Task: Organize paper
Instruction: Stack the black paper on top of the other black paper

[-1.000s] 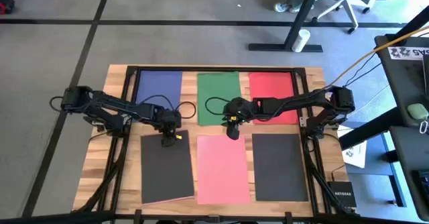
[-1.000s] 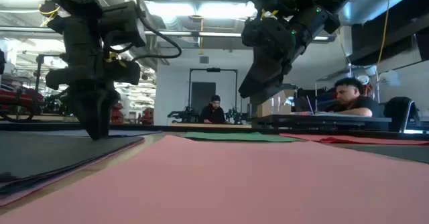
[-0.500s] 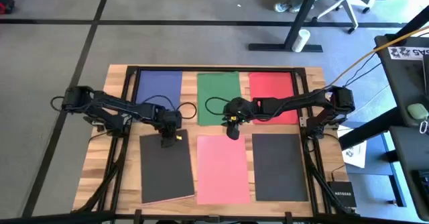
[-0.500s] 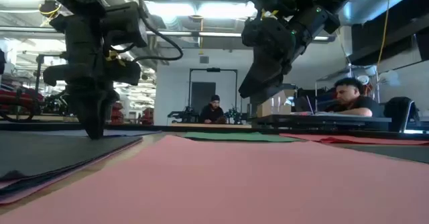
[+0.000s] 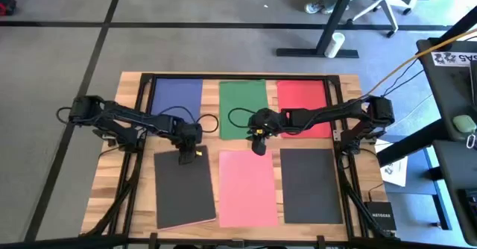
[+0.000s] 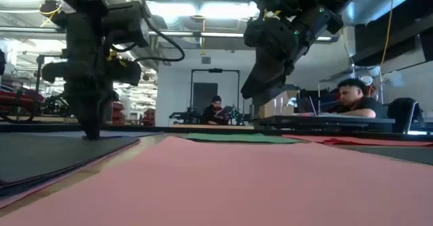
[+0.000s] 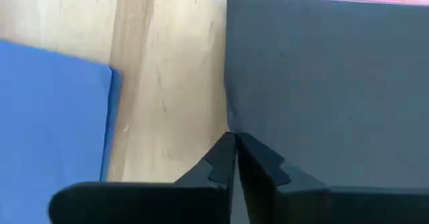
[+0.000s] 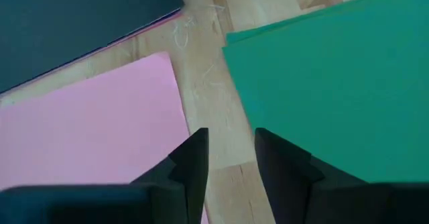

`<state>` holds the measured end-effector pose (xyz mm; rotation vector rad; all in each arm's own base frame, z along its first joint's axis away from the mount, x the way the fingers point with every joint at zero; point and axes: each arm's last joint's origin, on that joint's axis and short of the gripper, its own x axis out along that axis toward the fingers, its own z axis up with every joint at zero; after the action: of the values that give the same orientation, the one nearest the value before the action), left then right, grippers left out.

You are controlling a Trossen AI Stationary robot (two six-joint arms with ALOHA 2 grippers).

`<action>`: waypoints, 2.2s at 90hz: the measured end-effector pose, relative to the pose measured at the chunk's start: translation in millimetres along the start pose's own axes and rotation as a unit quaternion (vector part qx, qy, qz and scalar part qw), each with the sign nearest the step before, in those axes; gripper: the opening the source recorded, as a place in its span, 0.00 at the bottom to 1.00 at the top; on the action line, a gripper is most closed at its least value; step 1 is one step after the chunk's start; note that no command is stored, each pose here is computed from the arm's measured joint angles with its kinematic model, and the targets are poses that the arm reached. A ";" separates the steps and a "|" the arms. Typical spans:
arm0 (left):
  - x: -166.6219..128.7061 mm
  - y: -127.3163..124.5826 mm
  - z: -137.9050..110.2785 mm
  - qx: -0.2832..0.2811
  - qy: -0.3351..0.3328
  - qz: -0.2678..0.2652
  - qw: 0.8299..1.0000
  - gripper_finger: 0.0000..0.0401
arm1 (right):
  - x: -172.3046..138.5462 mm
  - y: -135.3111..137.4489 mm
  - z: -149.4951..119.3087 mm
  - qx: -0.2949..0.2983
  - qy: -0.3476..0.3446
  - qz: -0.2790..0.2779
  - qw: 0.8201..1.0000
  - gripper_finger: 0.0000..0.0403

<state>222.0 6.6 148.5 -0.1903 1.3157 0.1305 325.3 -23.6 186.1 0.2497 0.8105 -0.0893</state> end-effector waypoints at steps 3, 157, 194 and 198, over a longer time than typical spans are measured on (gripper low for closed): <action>-2.2 -0.6 3.1 0.001 -0.006 -0.001 1.000 0.00 | 0.0 0.0 -0.2 0.000 0.000 0.000 1.000 0.28; -2.9 6.2 8.8 0.030 -0.030 0.004 0.999 0.37 | -0.2 2.7 6.0 0.016 -0.027 0.032 0.999 0.28; 9.1 2.6 8.5 0.045 -0.004 -0.008 0.999 0.37 | -0.2 2.6 6.0 0.014 -0.028 0.031 0.999 0.28; 9.8 2.6 9.0 0.044 -0.005 -0.008 0.999 0.36 | -0.2 2.6 6.0 0.013 -0.028 0.031 0.999 0.28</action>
<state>232.5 10.9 141.0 -0.1250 1.3079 0.0591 329.8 -22.6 190.7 0.2950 0.7464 -0.0480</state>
